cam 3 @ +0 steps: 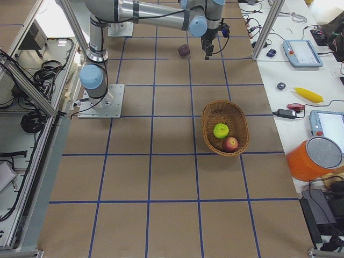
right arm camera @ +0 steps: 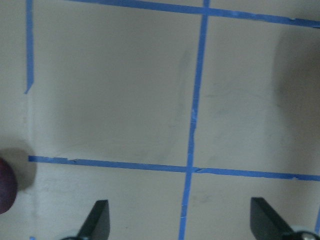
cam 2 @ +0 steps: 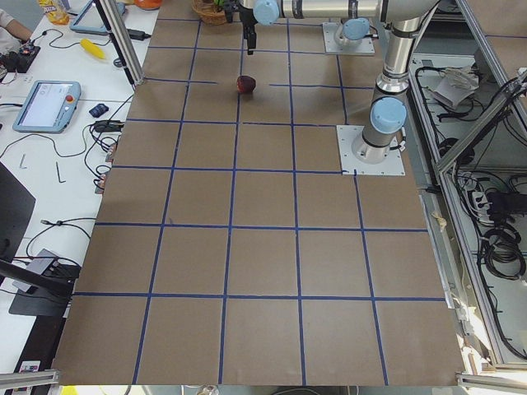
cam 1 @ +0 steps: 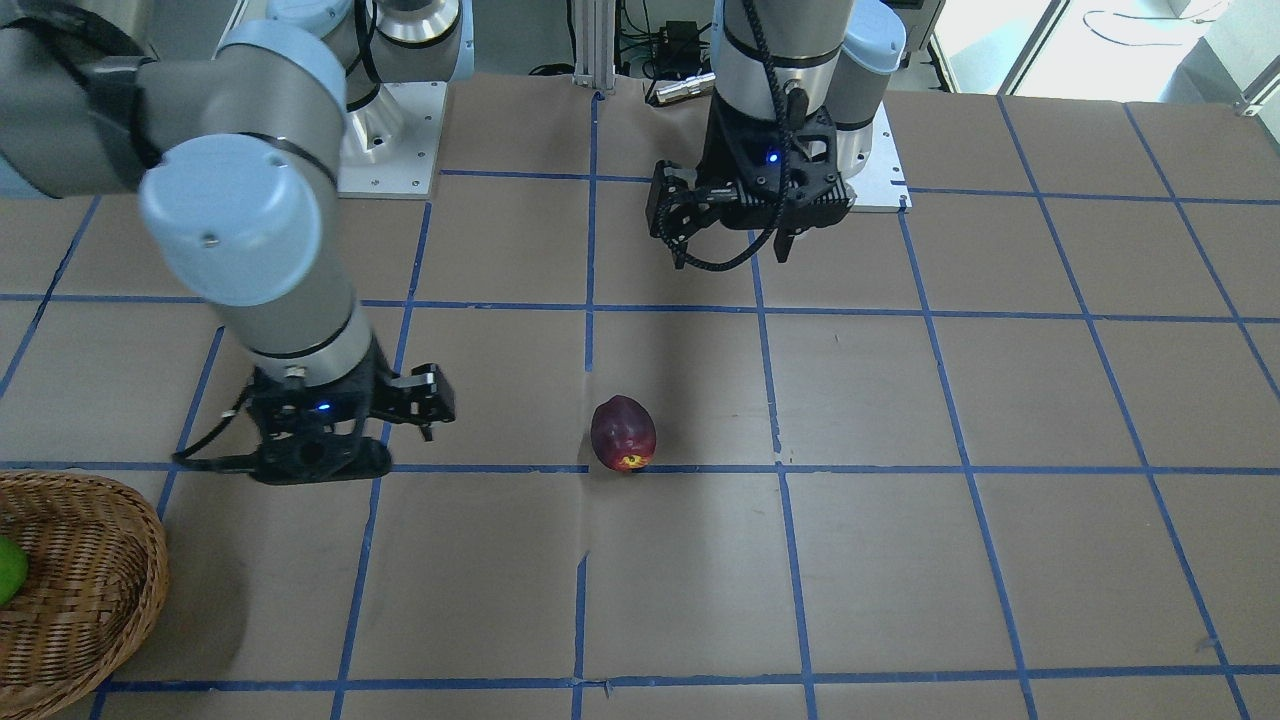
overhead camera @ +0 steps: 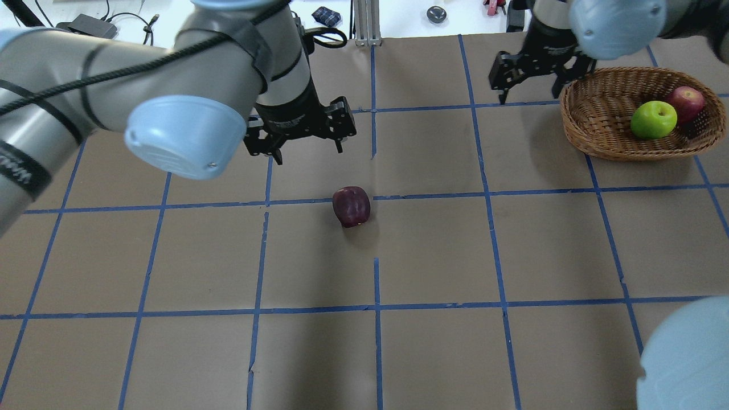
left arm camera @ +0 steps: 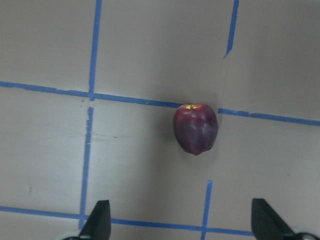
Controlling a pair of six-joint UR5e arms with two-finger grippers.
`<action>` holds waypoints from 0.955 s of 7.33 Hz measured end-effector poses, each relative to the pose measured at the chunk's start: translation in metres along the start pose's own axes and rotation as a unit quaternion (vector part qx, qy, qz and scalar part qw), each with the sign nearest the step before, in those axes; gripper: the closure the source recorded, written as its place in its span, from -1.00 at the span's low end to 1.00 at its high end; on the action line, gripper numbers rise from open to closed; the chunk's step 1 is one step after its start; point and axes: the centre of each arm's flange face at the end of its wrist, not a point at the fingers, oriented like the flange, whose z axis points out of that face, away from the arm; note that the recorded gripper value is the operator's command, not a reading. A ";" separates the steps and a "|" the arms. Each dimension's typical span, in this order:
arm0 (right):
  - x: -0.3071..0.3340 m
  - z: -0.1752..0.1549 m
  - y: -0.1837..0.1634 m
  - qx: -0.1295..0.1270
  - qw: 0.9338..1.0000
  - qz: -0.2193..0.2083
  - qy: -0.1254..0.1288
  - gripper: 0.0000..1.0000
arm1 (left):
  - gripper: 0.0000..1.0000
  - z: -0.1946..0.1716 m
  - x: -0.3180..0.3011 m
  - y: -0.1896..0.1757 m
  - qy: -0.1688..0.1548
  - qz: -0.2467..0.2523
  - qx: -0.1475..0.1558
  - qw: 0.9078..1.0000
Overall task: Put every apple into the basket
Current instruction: 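Lower the right gripper onto the dark red apple and grasp it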
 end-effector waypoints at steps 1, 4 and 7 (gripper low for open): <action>-0.046 0.011 0.006 -0.008 1.000 -0.026 -0.009 -1.00 | -1.00 -0.011 -0.020 0.001 -0.006 0.019 -0.001 1.000; -0.121 0.058 0.013 -0.010 0.998 -0.059 -0.017 -1.00 | -1.00 -0.031 -0.081 -0.004 -0.011 0.076 -0.003 0.997; -0.148 0.113 0.032 0.008 0.997 -0.056 -0.053 -1.00 | -1.00 -0.035 -0.103 -0.005 -0.011 0.109 -0.003 0.994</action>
